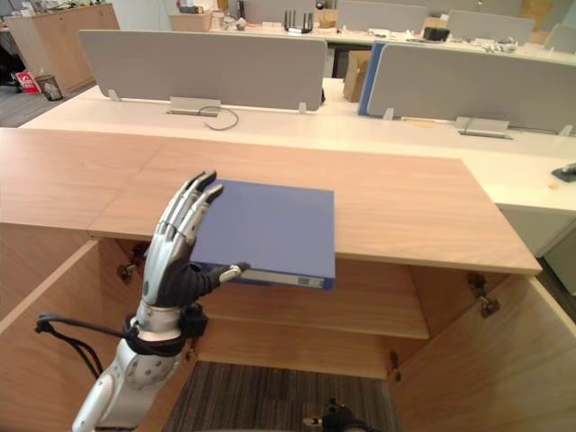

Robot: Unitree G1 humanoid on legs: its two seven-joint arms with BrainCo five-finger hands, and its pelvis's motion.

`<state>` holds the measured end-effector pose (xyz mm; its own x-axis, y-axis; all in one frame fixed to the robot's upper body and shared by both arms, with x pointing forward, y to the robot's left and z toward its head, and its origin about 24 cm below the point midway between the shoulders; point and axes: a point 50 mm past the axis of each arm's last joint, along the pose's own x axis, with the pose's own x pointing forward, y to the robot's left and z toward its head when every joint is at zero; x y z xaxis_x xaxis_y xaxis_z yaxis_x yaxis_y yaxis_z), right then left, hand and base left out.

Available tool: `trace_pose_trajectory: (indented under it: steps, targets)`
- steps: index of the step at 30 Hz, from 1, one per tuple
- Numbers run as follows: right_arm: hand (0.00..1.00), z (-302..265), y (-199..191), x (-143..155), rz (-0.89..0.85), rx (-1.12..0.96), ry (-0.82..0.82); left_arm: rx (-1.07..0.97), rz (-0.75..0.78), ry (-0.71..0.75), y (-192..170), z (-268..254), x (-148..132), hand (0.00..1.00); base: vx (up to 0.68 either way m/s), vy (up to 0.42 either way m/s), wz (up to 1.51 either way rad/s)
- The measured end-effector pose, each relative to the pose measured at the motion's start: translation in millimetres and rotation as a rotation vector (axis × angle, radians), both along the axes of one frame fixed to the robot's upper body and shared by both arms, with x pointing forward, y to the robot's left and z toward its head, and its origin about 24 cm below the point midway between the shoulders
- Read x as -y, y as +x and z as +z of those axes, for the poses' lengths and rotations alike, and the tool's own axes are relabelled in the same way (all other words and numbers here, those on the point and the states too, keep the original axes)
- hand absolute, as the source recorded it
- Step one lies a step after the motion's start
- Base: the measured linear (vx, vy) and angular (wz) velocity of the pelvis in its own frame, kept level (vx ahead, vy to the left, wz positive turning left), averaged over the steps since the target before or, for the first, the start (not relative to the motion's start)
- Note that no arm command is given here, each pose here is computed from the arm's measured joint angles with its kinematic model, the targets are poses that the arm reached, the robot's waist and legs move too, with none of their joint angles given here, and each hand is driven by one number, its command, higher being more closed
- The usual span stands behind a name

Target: Walk over to the cabinet, pick up the folder, carry it to the office cabinet, place the folder inside the office cabinet, then close the office cabinet door

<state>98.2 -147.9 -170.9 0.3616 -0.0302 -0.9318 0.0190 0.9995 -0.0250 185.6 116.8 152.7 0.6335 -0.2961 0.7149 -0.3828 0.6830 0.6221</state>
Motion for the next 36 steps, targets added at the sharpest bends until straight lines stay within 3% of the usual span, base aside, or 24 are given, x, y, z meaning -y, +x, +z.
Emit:
trace_pose_trajectory:
  steps: [18, 25, 36]
  targets:
    - [0.0, -1, -2, 4, 0.003, -0.013, -0.011, -0.1, -0.01, 0.125, 2, -22, -7, 0.0, 0.0, 0.001, 0.0]
    - [0.0, 0, -2, 14, 0.003, -0.009, -0.035, -0.182, 0.033, 0.342, 14, -48, -22, 0.0, 0.0, 0.0, 0.0]
    - [0.0, 1, -2, 20, 0.02, -0.002, -0.059, -0.236, 0.115, 0.492, 30, -69, -36, 0.0, 0.0, 0.0, 0.0]
